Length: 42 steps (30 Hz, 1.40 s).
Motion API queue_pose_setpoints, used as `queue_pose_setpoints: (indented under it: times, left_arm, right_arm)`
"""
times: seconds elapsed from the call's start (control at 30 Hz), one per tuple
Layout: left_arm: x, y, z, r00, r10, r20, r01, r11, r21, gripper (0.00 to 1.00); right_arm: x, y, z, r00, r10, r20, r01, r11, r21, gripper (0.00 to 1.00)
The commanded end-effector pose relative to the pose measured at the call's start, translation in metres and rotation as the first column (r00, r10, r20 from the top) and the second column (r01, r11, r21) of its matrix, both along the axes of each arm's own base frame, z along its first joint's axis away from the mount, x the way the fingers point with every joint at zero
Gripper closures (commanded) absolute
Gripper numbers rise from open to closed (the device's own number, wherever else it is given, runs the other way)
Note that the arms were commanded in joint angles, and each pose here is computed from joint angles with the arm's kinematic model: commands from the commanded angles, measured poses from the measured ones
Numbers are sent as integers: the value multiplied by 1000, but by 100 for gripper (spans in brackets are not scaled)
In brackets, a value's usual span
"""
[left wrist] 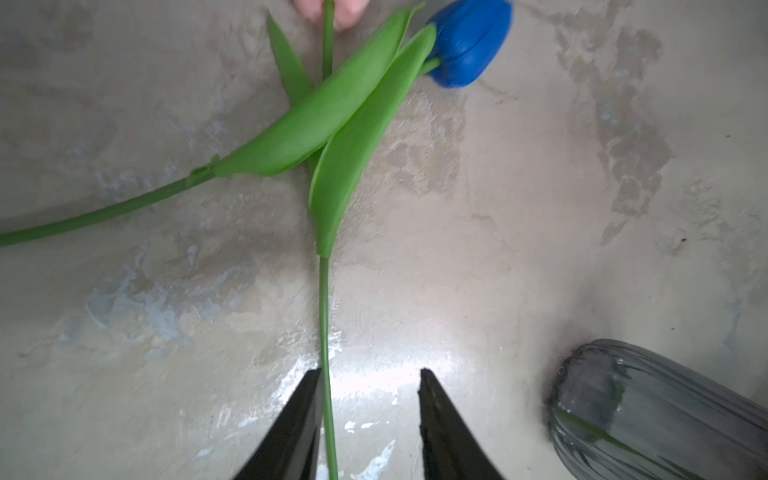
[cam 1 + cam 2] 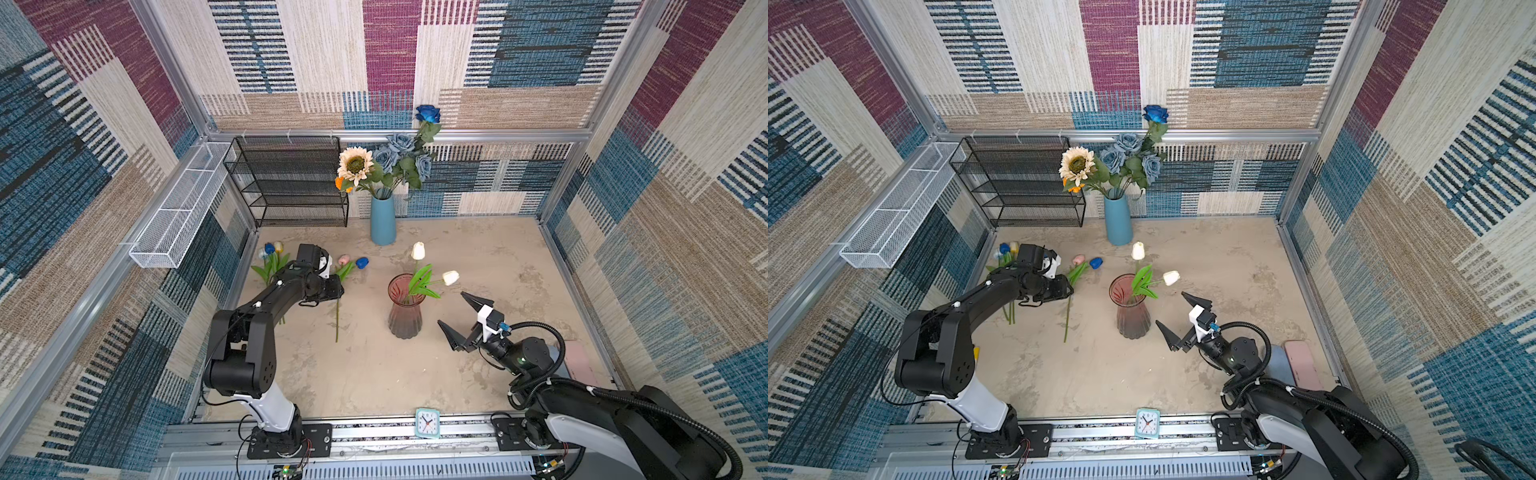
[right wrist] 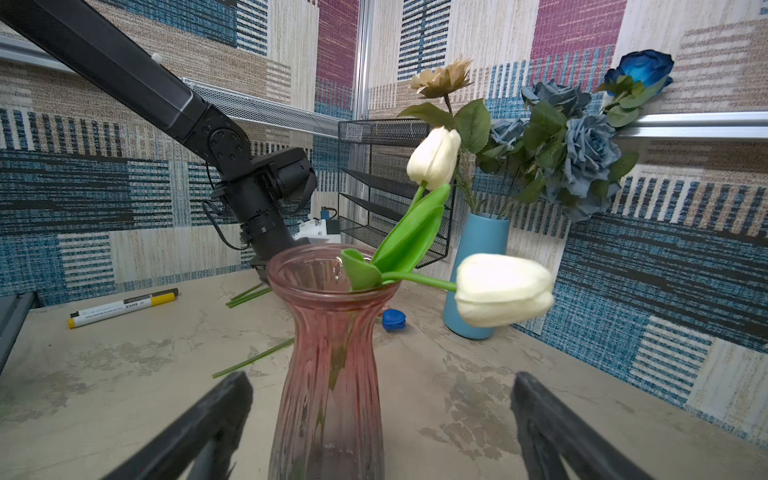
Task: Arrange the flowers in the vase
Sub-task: 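Grasp a blue tulip stem with the left gripper among the loose tulips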
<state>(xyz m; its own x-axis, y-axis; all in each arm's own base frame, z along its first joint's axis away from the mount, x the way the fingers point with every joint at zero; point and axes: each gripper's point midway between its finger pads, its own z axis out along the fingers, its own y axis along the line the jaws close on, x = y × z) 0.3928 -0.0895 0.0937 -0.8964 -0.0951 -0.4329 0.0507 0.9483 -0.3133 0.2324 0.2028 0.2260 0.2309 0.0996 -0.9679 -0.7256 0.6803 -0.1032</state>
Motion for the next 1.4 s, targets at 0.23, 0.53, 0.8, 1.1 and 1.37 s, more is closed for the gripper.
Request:
queue_pose_setpoints:
  times: [0.23, 0.53, 0.8, 1.1, 1.37]
  left_arm:
    - [32, 73, -4, 982, -153, -114, 186, 901, 392, 49]
    - [41, 77, -35, 884, -427, -189, 462, 740, 489, 37]
    - [68, 79, -41, 868, -481, -126, 461, 684, 565, 37]
    - [76, 70, -52, 822, -550, -147, 533, 652, 539, 56]
    - [76, 60, -51, 790, -600, -125, 569, 642, 515, 83]
  right_arm:
    - [-3, 1, 10, 1000, 16, 26, -16, 999, 28, 0]
    - [-3, -2, 12, 999, -1, 34, 0, 1000, 29, 0]
    - [-2, 1, 10, 1000, 12, 25, -13, 1000, 29, 0]
    - [-2, -2, 11, 1000, -3, 28, 2, 1000, 30, 0]
    - [-2, -3, 12, 1000, -7, 29, 6, 999, 34, 0]
